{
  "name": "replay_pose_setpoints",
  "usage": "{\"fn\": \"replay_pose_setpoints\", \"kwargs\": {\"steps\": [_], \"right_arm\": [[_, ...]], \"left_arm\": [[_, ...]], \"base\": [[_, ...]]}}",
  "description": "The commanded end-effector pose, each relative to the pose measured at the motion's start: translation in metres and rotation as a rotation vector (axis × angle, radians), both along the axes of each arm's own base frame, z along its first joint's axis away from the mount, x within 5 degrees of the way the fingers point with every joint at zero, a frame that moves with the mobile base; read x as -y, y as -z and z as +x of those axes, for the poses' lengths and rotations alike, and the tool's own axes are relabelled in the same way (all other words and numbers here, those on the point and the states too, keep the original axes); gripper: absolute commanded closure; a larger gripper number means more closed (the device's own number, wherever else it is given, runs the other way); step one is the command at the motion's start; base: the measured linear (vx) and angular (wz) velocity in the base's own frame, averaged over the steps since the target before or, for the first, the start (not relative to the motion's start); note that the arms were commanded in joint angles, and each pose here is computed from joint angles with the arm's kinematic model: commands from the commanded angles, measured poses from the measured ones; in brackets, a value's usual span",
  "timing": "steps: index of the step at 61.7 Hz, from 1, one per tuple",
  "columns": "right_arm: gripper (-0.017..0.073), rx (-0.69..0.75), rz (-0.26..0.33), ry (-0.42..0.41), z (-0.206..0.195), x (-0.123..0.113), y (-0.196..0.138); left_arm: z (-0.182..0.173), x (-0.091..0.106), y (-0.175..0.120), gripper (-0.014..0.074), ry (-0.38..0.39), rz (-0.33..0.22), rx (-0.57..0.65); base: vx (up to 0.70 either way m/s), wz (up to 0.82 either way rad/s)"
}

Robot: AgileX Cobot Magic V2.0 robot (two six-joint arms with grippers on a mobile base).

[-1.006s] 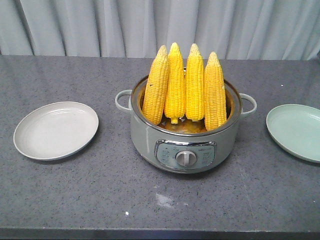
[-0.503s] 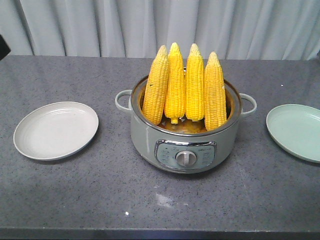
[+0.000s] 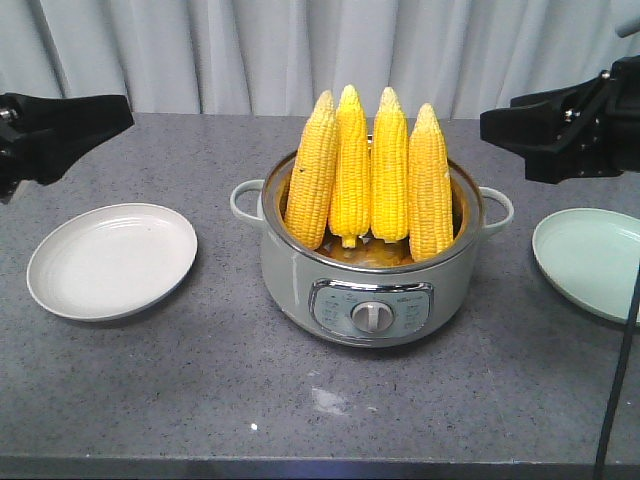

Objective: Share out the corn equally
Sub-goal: 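Raise both arms and move the right gripper over the pot, then grasp the corn cob nearest the green plate with the right gripper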

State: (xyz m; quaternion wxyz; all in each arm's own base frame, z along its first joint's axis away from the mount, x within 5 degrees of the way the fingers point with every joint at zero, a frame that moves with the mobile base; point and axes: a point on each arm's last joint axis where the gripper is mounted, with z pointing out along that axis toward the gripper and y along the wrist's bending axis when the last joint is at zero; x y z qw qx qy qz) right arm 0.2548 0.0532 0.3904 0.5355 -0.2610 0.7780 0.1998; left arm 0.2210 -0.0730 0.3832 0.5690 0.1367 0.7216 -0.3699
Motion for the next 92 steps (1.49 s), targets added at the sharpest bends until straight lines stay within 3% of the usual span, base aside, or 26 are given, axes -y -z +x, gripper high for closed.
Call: {"fn": "replay_pose_setpoints", "kwargs": {"steps": [1, 8, 36, 52, 64, 76, 92], "right_arm": [[0.0044, 0.064, 0.055, 0.057, 0.008, 0.003, -0.017], [-0.0063, 0.031, 0.120, 0.132, 0.025, 0.006, -0.016], [-0.0036, -0.052, 0.074, 0.085, 0.112, -0.001, 0.008], [-0.0035, -0.028, 0.049, 0.115, 0.126, -0.028, 0.023], [-0.0035, -0.003, 0.079, 0.207, 0.132, -0.024, 0.021], [-0.0035, -0.027, 0.075, 0.200, 0.135, -0.025, 0.028], [-0.0035, -0.150, 0.070, 0.172, 0.153, -0.030, 0.067]], "left_arm": [[-0.004, 0.001, -0.018, 0.0600, 0.007, -0.058, 0.050], [-0.004, 0.001, -0.018, 0.0600, 0.007, -0.059, 0.049], [-0.004, 0.001, -0.018, 0.0600, 0.007, -0.059, 0.049], [-0.004, 0.001, -0.018, 0.0600, 0.008, -0.059, 0.049], [-0.004, 0.001, -0.018, 0.0600, 0.008, -0.059, 0.049], [-0.004, 0.001, -0.018, 0.0600, 0.006, -0.058, 0.048], [-0.004, 0.001, -0.017, 0.0600, 0.006, -0.051, 0.046]], "base": [[0.00, 0.00], [0.00, 0.00], [0.00, 0.00], [0.00, 0.00], [0.00, 0.00], [0.00, 0.00], [0.00, 0.00]]}}
